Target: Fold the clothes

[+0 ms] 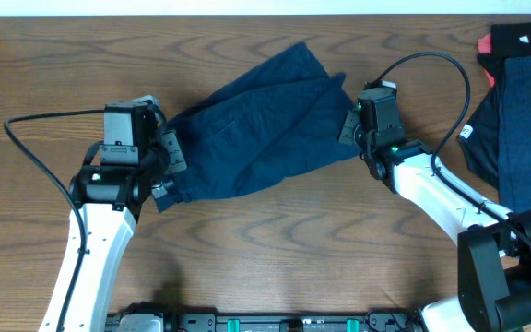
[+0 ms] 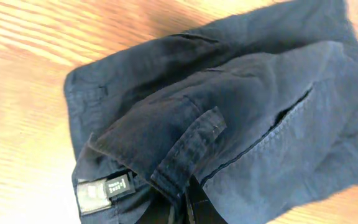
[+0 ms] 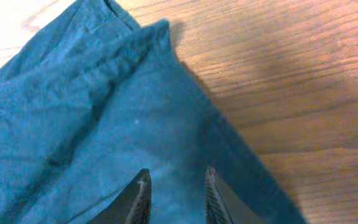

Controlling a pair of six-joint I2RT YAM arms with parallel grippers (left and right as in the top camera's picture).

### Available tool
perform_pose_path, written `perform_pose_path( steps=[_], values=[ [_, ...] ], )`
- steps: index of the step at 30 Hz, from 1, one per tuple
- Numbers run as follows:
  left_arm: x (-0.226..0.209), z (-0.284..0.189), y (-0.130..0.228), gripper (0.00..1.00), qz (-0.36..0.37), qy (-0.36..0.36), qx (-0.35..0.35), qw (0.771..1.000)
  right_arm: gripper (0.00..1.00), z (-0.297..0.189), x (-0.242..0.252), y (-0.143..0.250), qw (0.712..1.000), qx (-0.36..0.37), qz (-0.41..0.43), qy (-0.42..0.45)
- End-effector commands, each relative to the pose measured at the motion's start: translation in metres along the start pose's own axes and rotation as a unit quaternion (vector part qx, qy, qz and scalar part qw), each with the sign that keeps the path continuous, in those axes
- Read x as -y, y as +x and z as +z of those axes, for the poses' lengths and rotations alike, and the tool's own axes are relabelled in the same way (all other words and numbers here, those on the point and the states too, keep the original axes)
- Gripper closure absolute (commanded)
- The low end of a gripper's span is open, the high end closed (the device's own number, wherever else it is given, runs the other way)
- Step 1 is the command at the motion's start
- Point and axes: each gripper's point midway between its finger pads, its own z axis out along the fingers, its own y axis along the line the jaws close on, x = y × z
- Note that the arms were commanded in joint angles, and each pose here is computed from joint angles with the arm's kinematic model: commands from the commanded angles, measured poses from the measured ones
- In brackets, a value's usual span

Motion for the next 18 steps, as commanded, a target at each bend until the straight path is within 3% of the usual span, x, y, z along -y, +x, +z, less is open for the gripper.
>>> perform_pose_path(
  steps=[1,9,13,18],
  values=[
    [-0.018,0.003,-0.009,0.94,0.006,-0.052,0.012,0.999,0.73,-0.002,-0.003,-0.006,1.0,0.011,0.004,0.003],
    [-0.043,0.05,-0.025,0.94,0.003,-0.131,0.025,0.991,0.74,-0.002,-0.007,-0.012,1.0,0.025,0.01,-0.006],
    [-0.065,0.067,-0.041,0.94,-0.038,-0.192,0.063,0.979,0.71,0.0,-0.013,-0.022,0.999,0.047,0.014,-0.019],
    [-0.095,0.086,-0.045,0.94,-0.1,-0.217,0.071,0.968,0.63,0.007,-0.017,-0.026,0.998,0.06,0.016,-0.027]
  ],
)
